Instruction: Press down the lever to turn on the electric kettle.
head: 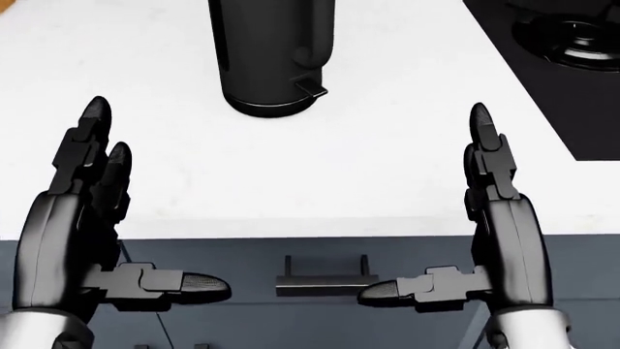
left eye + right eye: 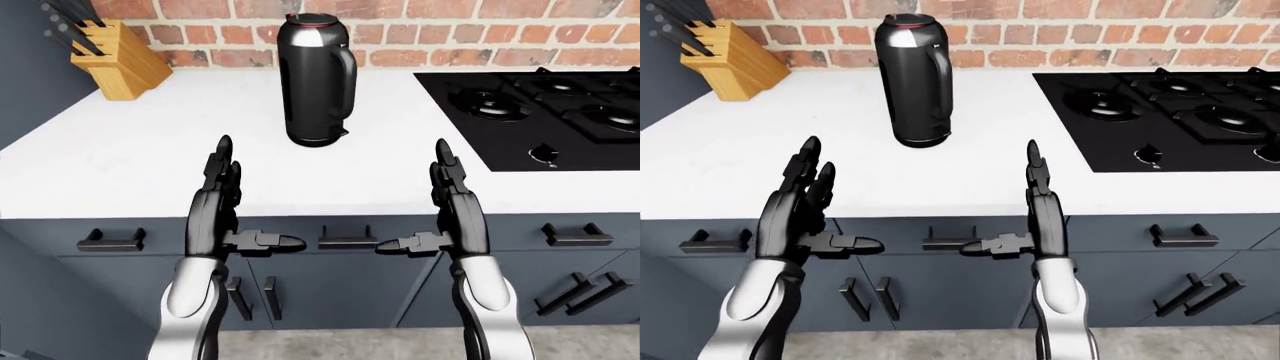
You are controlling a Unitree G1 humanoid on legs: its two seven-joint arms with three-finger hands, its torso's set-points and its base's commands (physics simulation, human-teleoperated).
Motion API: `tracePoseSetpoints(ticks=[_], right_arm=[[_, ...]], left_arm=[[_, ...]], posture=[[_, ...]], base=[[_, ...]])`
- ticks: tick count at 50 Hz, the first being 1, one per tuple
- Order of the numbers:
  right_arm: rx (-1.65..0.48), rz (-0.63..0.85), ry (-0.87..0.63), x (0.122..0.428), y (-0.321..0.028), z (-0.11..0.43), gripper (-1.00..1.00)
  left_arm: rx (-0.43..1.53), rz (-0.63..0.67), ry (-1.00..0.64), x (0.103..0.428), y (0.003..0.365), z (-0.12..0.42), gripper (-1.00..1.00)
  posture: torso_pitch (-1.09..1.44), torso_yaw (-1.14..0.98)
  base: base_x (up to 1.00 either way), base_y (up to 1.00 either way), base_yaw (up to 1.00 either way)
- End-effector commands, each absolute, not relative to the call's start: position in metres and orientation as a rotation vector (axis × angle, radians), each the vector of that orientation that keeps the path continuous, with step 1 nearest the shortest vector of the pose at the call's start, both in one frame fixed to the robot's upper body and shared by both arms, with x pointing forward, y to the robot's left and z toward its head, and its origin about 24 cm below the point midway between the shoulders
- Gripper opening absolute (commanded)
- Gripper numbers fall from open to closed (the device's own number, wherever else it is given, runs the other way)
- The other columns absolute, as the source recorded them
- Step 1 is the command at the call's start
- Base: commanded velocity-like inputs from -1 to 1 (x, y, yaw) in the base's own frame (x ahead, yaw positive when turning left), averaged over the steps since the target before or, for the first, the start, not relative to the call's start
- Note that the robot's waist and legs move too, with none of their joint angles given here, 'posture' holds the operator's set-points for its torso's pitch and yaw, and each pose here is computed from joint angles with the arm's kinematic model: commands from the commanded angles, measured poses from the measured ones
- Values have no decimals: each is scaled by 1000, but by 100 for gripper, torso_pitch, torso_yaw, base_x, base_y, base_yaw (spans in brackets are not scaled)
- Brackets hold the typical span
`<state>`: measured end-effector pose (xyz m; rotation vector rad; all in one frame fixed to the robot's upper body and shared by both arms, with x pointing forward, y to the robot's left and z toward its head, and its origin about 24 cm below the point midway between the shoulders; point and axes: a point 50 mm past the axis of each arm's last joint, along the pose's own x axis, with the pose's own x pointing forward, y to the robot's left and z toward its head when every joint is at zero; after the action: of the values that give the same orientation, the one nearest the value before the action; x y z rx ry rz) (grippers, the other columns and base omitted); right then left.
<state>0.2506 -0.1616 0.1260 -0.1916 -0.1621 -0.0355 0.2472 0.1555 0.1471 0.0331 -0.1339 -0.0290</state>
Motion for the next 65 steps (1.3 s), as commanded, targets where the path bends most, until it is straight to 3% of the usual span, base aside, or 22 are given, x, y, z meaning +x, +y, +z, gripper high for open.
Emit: tracePoseSetpoints(ticks=[1, 41, 65], right_arm=[[-189, -17, -272, 249, -156, 146, 100], [-213, -41, -267, 250, -160, 162, 100], [-311, -43, -272, 280, -161, 204, 100]], left_arm=[[46, -10, -238, 244, 159, 167, 100], [42, 9, -242, 241, 163, 167, 100], [38, 13, -240, 242, 165, 164, 100]], posture=[[0, 0], [0, 0], [0, 0]], base=[[23, 0, 0], [18, 0, 0], [0, 0, 0]])
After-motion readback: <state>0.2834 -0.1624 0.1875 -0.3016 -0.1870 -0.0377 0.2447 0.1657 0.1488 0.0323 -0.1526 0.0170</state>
